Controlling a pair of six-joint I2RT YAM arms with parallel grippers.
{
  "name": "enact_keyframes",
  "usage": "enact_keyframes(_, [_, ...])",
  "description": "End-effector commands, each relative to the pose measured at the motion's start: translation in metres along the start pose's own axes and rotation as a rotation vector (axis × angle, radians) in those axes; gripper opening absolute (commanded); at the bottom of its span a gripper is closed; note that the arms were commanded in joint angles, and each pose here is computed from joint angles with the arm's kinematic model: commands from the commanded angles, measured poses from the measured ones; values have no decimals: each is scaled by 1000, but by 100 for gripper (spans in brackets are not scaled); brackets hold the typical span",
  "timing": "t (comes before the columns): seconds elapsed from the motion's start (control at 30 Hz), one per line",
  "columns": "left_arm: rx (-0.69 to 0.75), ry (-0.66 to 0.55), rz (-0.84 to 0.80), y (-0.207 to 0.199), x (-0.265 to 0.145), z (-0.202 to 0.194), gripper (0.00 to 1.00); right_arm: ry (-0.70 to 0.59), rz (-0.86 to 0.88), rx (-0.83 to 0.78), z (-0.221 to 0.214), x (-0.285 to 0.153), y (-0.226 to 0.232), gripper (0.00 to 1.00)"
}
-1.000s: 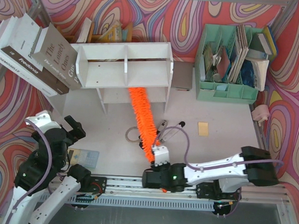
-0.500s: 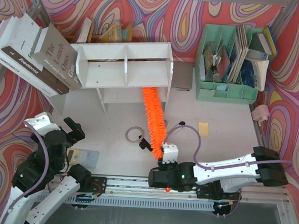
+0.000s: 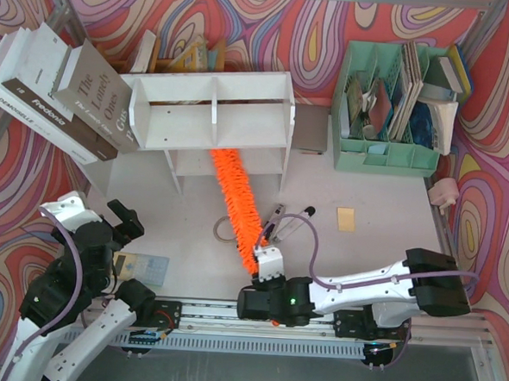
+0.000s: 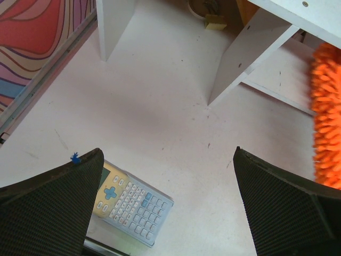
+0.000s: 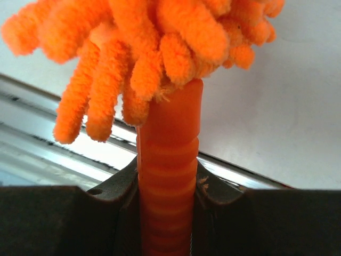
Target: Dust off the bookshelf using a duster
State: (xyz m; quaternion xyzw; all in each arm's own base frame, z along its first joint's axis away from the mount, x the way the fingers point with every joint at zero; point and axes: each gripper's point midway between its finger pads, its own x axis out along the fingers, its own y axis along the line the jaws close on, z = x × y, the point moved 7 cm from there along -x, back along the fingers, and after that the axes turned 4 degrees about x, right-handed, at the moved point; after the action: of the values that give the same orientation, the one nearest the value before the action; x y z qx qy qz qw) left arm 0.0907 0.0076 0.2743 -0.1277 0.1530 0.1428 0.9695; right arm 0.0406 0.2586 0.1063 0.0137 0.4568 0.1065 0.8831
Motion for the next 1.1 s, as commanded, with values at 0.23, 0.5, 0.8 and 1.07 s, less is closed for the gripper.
enact_keyframes(0.23, [11, 9, 16, 1, 1, -1, 98, -35, 153, -132, 13, 1, 39, 0])
enact_keyframes(0.5, [10, 10, 17, 1, 1, -2, 98, -63, -1, 67, 17, -2, -1, 0])
enact_keyframes(0.8, [9, 9, 15, 1, 1, -1, 98, -73, -68, 169, 16, -4, -21, 0])
enact_keyframes(1.07, [10, 9, 16, 1, 1, -1, 98, -62, -59, 111, 18, -1, -12, 0])
